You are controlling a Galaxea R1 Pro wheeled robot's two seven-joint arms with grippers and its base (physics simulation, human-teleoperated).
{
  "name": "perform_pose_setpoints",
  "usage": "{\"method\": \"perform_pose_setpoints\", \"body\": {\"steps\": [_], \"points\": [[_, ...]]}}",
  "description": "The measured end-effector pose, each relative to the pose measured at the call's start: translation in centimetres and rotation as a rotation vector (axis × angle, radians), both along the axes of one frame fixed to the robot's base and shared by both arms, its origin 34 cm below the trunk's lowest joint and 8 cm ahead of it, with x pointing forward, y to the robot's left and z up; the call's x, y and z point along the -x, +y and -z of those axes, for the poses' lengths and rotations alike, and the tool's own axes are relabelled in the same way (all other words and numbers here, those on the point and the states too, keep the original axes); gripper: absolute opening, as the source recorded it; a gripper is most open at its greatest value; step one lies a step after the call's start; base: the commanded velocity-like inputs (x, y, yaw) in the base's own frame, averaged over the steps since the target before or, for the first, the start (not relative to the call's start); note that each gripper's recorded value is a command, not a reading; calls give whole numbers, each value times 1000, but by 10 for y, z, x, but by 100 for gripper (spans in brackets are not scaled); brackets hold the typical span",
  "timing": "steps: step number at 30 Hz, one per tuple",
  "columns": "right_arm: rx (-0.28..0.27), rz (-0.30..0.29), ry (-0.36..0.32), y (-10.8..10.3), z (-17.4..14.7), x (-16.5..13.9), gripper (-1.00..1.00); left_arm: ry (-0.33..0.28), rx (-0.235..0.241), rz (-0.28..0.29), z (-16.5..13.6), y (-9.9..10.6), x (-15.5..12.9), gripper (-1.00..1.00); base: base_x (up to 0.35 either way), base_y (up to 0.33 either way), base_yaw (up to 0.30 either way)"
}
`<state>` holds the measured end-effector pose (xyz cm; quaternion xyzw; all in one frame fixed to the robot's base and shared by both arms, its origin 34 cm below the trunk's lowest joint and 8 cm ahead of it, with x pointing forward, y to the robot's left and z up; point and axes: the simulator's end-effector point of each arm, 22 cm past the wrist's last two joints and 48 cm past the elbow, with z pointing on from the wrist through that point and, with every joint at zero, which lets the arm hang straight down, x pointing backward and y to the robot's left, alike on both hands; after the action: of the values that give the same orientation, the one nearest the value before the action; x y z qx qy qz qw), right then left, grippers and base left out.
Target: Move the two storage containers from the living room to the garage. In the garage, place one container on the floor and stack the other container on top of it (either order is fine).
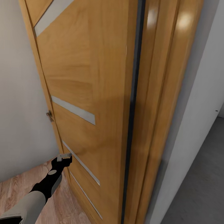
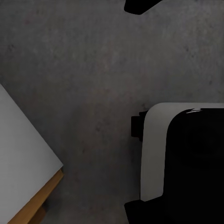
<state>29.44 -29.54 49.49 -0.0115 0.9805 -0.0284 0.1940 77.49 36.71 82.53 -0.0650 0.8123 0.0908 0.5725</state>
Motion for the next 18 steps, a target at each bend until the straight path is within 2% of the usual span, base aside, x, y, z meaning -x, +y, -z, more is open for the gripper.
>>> {"method": "perform_pose_setpoints", "body": {"steps": [18], "points": [[0,0,0,0,0,0,100,0,1,-1,0,0,0,100,0,0,0]]}}
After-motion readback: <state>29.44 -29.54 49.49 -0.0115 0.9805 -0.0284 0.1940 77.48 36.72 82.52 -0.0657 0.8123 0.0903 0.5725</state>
